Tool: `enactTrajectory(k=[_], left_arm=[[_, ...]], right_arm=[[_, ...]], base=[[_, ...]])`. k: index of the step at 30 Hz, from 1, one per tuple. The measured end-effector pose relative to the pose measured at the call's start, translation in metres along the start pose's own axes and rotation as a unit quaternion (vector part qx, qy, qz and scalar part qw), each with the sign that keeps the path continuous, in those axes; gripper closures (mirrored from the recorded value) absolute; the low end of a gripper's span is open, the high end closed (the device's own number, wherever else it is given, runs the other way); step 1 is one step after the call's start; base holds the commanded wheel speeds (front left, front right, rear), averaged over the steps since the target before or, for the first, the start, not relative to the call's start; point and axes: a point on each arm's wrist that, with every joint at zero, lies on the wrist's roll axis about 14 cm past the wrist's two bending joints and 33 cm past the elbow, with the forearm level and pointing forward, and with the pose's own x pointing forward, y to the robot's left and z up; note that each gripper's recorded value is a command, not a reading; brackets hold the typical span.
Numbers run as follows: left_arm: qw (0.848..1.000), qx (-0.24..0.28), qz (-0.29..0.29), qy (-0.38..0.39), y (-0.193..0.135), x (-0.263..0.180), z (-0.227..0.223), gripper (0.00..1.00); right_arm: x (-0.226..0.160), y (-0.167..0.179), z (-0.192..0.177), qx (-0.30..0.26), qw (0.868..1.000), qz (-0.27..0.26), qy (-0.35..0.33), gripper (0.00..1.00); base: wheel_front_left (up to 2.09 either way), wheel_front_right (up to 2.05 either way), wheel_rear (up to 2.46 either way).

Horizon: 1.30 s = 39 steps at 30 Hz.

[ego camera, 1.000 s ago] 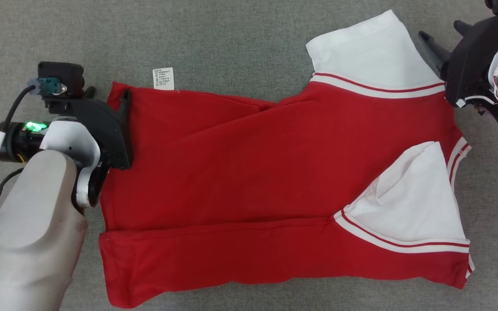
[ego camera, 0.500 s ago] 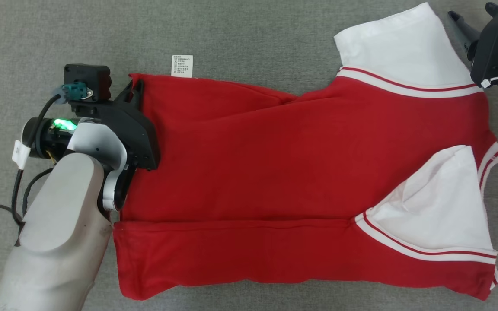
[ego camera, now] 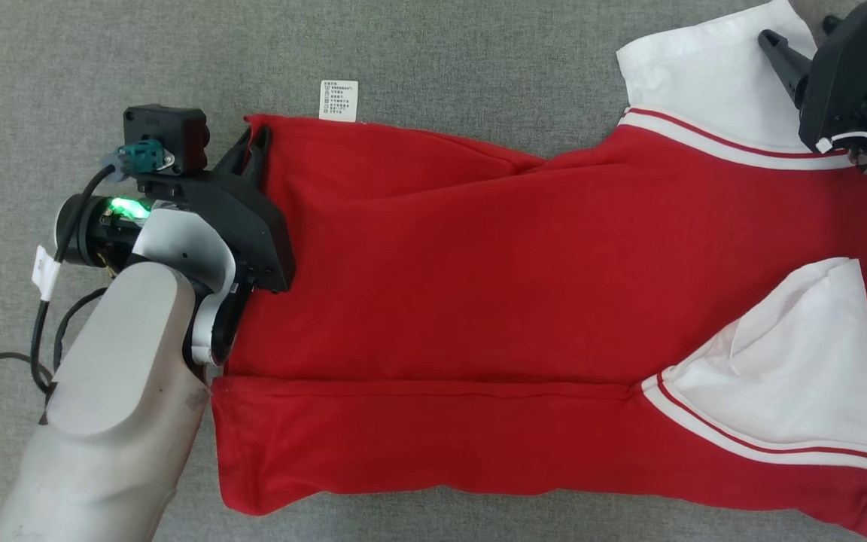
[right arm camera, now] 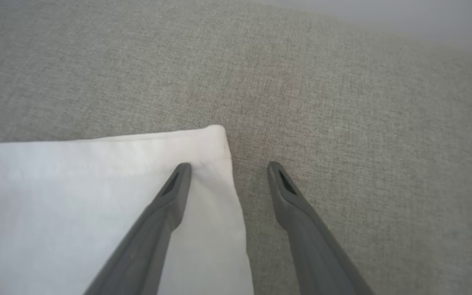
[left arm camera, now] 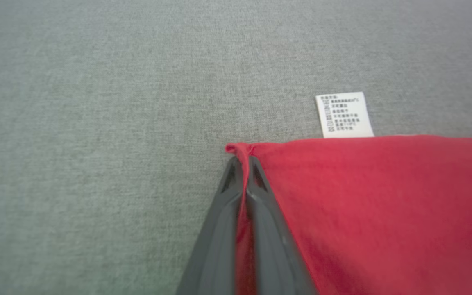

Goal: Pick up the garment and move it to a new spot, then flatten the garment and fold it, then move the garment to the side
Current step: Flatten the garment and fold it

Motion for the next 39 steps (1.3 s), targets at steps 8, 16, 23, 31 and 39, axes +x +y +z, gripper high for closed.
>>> enactTrajectory(k=[8,16,23,31,39], left_arm=[[0.999,-0.020,0.003,-0.046,0.001,-0.001,0.010,1.00],[0.994,-0.027,0.024,-0.103,0.009,-0.012,0.027,1.00],[0.988,-0.035,0.023,-0.149,0.006,-0.032,0.044,1.00],[0.981,-0.037,-0.003,-0.190,-0.015,-0.061,0.049,1.00],[0.984,-0.046,0.000,-0.172,-0.016,-0.086,0.021,1.00]], right_arm=[[-0.008,-0.005,0.029,-0.002,0.996,-0.011,-0.093,1.00],[-0.036,-0.013,0.056,0.005,0.983,-0.024,-0.184,1.00],[-0.066,0.000,0.053,0.019,0.974,-0.002,-0.227,1.00],[-0.114,0.001,0.031,0.024,0.964,0.009,-0.265,1.00],[-0.141,0.017,-0.019,0.054,0.969,0.036,-0.238,1.00]], base=[[0.00,0.00,0.00],[0.00,0.00,0.00],[0.00,0.00,0.00],[0.00,0.00,0.00],[0.00,0.00,0.00]])
